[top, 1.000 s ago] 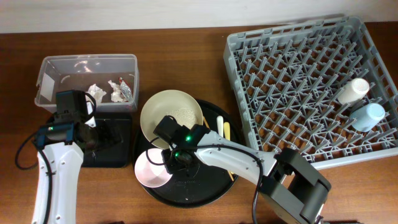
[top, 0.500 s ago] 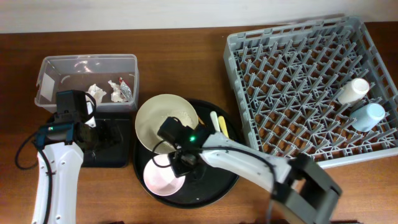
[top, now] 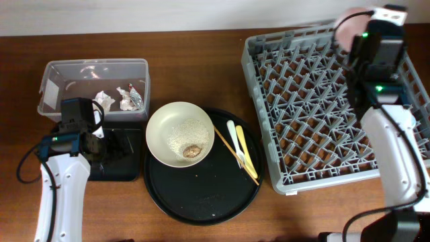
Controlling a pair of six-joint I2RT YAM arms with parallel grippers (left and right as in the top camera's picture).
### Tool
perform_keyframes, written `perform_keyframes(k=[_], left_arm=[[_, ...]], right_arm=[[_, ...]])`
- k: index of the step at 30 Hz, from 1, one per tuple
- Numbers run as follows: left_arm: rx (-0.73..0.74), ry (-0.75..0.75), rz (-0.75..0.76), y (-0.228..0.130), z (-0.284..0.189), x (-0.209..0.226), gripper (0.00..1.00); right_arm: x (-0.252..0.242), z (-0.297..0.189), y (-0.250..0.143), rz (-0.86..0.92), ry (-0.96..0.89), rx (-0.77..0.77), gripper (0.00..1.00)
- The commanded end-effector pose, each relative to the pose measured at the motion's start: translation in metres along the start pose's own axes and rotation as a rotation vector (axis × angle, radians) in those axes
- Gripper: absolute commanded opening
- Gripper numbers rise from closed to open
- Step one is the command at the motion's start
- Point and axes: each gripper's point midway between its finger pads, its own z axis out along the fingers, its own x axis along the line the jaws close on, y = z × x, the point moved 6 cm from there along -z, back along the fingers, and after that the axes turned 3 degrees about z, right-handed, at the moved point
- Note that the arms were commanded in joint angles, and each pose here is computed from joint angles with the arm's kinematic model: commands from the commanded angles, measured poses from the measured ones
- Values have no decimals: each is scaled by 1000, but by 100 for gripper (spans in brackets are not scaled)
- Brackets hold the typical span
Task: Sort waste into correct bins and load items into the dishwasher rack
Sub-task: 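Place the pink bowl upright in the rack's back right corner, then grasp the cream bowl rim with the left gripper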
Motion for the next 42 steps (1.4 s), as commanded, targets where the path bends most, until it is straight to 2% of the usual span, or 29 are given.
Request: perform_keyframes(k=[1, 3, 6, 10, 16, 20, 21, 22, 25, 26, 27, 29, 31, 36, 37, 40, 42], left_arm=[[-3, -7, -16, 1, 0, 0, 99], [-2, -7, -16, 1, 0, 0, 99], [-1, -12, -16, 1, 0, -1, 99], [0, -30, -16, 1, 0, -3, 99], [3, -45, -16, 0, 0, -4, 99], [-6, -46, -16, 2, 0, -5, 99], [-7, -46, -16, 2, 0, -5, 99], [-10, -46, -16, 3, 0, -5, 99], [-33, -49, -16, 7, 0, -5, 99], [-34, -49, -16, 7, -1, -5, 99], [-33, -50, -16, 7, -1, -5, 99], [-33, -50, -16, 7, -1, -5, 100], [-34, -46, -16, 7, 0, -5, 99], [-34, -50, -16, 7, -1, -5, 99], [-34, -50, -17, 7, -1, -5, 99], [-56, -60, 1, 11, -1, -11, 99], [-102, -107, 116, 13, -7, -46, 99]], right_arm=[[-43, 51, -10, -202, -371, 7, 4], [-55, 93, -28, -335, -529, 20, 4], [-62, 125, -51, -370, -599, 21, 4], [-52, 148, -82, -335, -572, 46, 4], [-17, 173, -124, -312, -428, 76, 4], [14, 162, -124, -338, -413, 73, 5], [22, 156, -123, -342, -437, 76, 32], [31, 149, -122, -346, -453, 76, 54], [60, 131, -124, -395, -451, 94, 89], [71, 123, -123, -411, -453, 96, 95], [79, 115, -120, -420, -441, 90, 99], [85, 98, -106, -361, -393, 76, 99], [83, 79, -94, -293, -245, 113, 99], [55, 6, -85, -39, 162, 371, 99], [39, -25, -80, -10, 308, 443, 99], [-13, -56, -92, 131, 275, 614, 99], [-25, -62, -112, 185, 346, 761, 99]])
